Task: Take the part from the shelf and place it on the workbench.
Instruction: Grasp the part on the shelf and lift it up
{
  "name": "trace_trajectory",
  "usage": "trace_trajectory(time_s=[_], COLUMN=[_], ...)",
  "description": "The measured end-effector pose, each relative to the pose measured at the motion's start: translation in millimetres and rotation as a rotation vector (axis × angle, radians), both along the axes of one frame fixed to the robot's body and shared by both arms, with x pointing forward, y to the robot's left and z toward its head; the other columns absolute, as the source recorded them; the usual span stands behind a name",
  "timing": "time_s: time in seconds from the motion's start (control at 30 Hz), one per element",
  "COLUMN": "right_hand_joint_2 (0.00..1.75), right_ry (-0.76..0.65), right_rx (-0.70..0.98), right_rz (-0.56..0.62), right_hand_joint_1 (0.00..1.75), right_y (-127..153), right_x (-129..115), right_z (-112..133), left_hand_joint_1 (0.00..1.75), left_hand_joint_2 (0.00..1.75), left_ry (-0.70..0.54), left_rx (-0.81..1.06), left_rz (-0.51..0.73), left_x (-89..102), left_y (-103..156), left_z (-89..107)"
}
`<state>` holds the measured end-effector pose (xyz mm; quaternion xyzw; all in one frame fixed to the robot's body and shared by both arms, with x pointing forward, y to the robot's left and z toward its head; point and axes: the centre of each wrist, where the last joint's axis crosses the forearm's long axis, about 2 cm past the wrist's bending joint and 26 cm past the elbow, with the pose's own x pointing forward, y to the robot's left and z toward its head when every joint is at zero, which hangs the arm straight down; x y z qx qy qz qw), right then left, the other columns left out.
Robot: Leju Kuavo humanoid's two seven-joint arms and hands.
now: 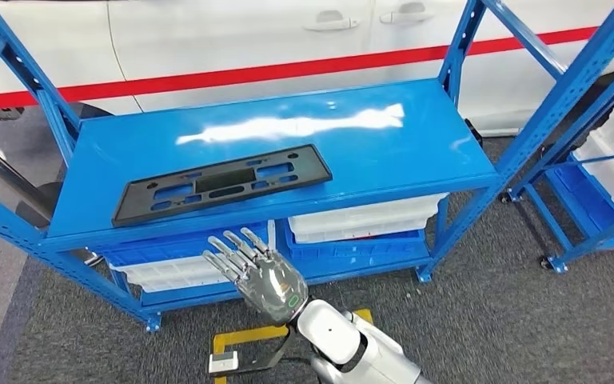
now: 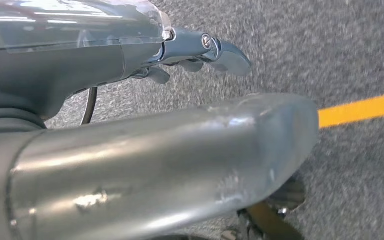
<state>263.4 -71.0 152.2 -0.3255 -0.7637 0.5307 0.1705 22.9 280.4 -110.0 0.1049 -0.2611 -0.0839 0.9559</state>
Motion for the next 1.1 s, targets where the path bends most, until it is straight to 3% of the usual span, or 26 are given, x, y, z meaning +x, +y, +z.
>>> trace_trajectory(time_s=[0.23,1.1], right_hand_joint_2=[1.75,1.75], right_ry=[0.058,0.054], right_rx=[0.045,0.061], right_rz=[0.023,0.028], right_hand_joint_1=[0.0,0.0], right_y=[5,10], right_x=[0,8], right_z=[6,23], left_hand_joint_1=[0.0,0.0], left_hand_joint_2=[0.0,0.0], left_ry=[-0.005,-0.014], left_rx=[0.002,0.014], left_rz=[0.033,0.04], left_x=[-1.2,1.8], left_y=[3,4], left_z=[0.8,1.6])
